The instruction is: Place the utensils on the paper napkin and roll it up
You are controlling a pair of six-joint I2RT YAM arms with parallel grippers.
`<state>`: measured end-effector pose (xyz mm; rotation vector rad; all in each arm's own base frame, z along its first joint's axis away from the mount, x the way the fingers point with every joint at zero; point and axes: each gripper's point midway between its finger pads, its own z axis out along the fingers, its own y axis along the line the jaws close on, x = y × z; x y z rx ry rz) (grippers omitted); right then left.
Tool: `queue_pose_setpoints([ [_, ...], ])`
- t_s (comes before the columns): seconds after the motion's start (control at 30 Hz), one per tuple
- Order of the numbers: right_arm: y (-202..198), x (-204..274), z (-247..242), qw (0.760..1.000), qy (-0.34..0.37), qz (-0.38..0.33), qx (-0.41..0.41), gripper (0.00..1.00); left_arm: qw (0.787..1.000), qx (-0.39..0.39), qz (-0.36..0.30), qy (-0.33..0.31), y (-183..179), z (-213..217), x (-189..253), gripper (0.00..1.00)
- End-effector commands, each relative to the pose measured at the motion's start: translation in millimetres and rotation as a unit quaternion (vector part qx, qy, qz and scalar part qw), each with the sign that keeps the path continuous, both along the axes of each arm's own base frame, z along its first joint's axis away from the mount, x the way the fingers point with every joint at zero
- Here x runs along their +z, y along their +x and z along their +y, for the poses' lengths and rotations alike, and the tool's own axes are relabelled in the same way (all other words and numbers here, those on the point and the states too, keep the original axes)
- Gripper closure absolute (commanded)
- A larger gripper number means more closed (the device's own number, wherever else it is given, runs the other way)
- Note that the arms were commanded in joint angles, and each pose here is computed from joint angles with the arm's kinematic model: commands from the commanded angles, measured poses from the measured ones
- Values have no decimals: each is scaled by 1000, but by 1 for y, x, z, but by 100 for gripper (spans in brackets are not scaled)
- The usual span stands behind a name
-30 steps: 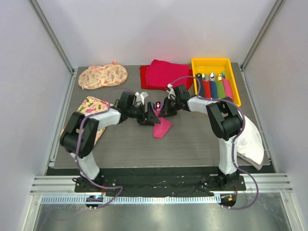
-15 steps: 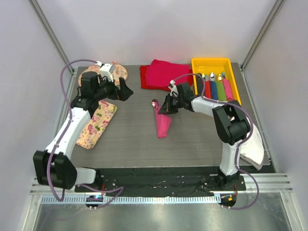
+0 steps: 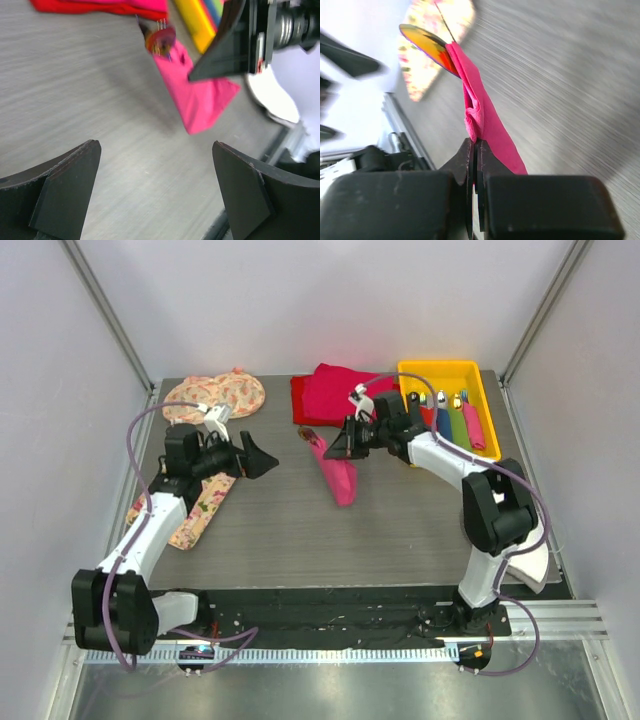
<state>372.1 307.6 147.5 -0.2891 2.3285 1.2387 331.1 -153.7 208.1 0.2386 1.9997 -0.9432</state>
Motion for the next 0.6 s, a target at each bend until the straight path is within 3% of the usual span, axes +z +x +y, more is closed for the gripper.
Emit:
queue_pose_setpoints([
  [0.0,-10,117,11,989,81,-118,45,99,985,-62,-131,-91,-18,-20,66,0],
  [0.3,-71,196,23,966,144,-180,117,99,957,-152,-218,-116,-44,-36,94,2],
  [0.57,-112,232,31,951,170,-209,153,99,938,-226,-209,-161,-91,-71,105,4],
])
